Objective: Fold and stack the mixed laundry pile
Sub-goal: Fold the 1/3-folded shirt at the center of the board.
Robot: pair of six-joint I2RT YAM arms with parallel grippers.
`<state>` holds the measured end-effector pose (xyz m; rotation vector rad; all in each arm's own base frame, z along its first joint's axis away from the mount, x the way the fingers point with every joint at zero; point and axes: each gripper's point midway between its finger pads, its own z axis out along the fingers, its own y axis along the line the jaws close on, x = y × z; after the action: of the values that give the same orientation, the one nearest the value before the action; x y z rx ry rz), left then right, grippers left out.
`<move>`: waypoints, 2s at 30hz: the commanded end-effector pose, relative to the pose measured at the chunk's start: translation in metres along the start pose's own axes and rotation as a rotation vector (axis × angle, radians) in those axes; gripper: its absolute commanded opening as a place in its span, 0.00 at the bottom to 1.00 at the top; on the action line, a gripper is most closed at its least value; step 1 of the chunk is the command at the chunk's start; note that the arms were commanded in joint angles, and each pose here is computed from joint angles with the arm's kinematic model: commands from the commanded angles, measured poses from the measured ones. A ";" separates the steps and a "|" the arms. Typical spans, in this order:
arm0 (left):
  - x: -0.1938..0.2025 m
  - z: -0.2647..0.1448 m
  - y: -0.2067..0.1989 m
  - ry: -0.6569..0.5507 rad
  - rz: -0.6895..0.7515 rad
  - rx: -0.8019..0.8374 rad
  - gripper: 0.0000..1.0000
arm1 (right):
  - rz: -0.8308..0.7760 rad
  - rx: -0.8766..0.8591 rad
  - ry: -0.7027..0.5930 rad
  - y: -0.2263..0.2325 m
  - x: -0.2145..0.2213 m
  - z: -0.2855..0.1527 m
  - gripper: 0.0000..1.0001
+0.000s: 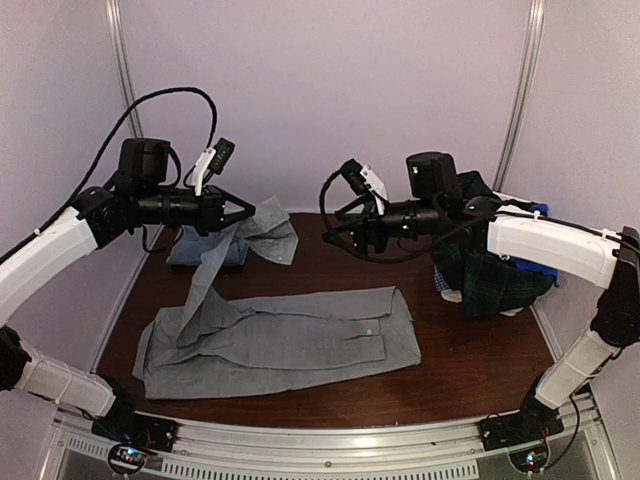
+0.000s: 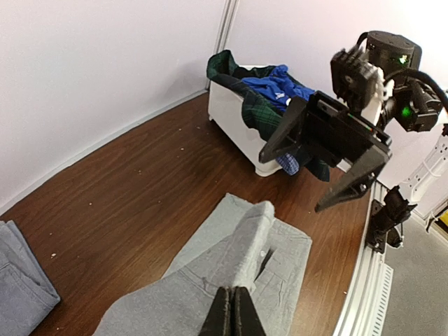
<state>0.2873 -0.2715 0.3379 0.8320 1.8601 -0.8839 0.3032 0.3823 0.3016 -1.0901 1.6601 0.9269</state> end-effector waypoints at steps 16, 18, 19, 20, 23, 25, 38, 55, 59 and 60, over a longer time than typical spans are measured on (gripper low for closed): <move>-0.012 -0.010 -0.068 -0.113 0.055 0.324 0.00 | -0.300 -0.068 -0.026 0.060 -0.034 0.045 0.63; -0.011 -0.012 -0.071 -0.113 0.059 0.334 0.00 | -0.312 -0.071 -0.017 0.064 -0.033 0.047 0.45; -0.011 -0.013 -0.072 -0.114 0.060 0.340 0.00 | -0.319 -0.074 -0.016 0.066 -0.034 0.046 0.33; -0.011 -0.014 -0.073 -0.115 0.062 0.342 0.00 | -0.324 -0.073 -0.017 0.068 -0.035 0.044 0.23; -0.008 -0.018 -0.074 -0.115 0.070 0.340 0.00 | -0.335 -0.069 -0.006 0.075 -0.034 0.037 0.00; -0.005 -0.019 -0.074 -0.109 0.070 0.328 0.00 | -0.340 -0.065 0.005 0.082 -0.034 0.031 0.00; 0.026 -0.055 0.033 -0.153 -0.228 -0.214 0.49 | -0.338 -0.078 0.368 0.173 0.025 0.015 0.00; 0.240 -0.028 0.056 0.400 -0.522 -0.408 0.17 | -0.196 -0.109 0.743 0.233 0.130 -0.011 0.00; 0.229 -0.024 0.057 0.352 -0.554 -0.408 0.18 | -0.192 -0.130 0.662 0.228 0.108 0.013 0.00; 0.218 -0.025 0.059 0.311 -0.554 -0.415 0.21 | -0.166 -0.129 0.632 0.218 0.098 0.021 0.00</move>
<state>0.2231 -0.1762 0.1089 0.2911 2.6113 -0.6410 0.0595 0.4194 0.2019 -1.8063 2.0169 0.4986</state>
